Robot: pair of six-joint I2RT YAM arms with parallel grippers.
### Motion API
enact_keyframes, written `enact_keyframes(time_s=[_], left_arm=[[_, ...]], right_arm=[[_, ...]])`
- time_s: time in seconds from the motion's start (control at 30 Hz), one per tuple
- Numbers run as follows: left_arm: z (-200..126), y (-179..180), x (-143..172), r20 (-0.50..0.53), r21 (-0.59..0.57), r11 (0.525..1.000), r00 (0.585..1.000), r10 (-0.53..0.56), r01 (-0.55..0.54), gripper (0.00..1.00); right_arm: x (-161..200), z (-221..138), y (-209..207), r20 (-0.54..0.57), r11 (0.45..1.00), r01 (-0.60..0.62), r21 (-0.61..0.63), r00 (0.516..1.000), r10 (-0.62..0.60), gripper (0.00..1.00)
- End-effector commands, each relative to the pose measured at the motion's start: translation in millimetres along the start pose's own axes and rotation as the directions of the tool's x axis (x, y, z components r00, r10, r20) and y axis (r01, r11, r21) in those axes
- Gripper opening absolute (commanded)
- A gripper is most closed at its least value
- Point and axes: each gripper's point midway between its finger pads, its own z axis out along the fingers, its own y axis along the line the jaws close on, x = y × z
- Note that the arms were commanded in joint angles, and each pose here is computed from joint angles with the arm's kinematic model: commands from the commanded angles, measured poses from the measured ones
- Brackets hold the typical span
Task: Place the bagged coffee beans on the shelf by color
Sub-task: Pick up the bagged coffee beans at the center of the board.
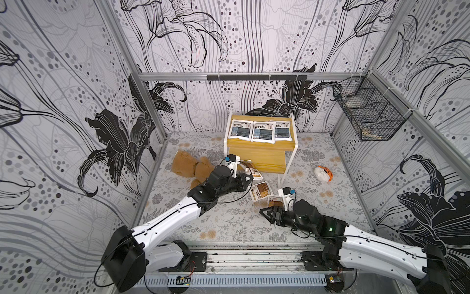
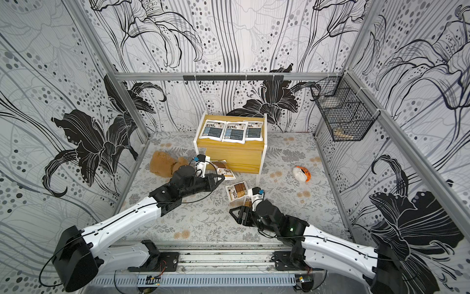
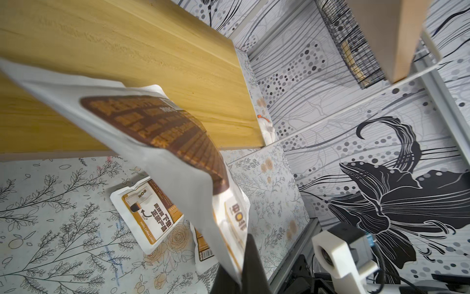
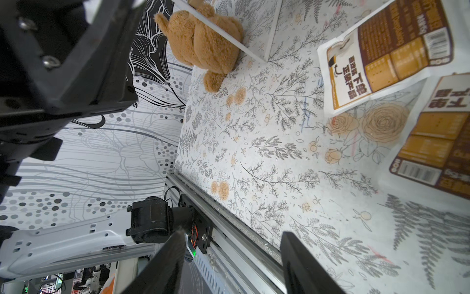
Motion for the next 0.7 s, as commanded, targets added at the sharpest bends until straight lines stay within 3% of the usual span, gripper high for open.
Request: enact_keyframes(time_s=[0.0,0.5,0.6,0.67], left_arm=[[7.5,-0.2,-14.9,0.045,-0.006,1.000,0.999,0.001,-0.001,0.00],[18.8,38.3,-28.5,0.081,-0.125,0.988,0.993,-0.083,0.092,0.00],[17.1,39.8,-32.3,0.090,-0.125,0.987,0.992,-0.087,0.098,0.13],[16.6,43.1,-35.1,0.096,-0.130,0.986,0.991,-0.092,0.104,0.16]], right_arm=[[-4.0,-1.8,9.9,0.005,1.000,0.025,-0.013,1.000,-0.025,0.65],[-5.9,7.9,11.7,-0.003,0.999,0.049,0.006,0.999,-0.049,0.67],[-5.8,12.0,13.4,-0.009,0.998,0.055,0.009,0.998,-0.055,0.67],[-5.5,15.1,15.1,-0.018,0.998,0.060,0.008,0.998,-0.060,0.67]])
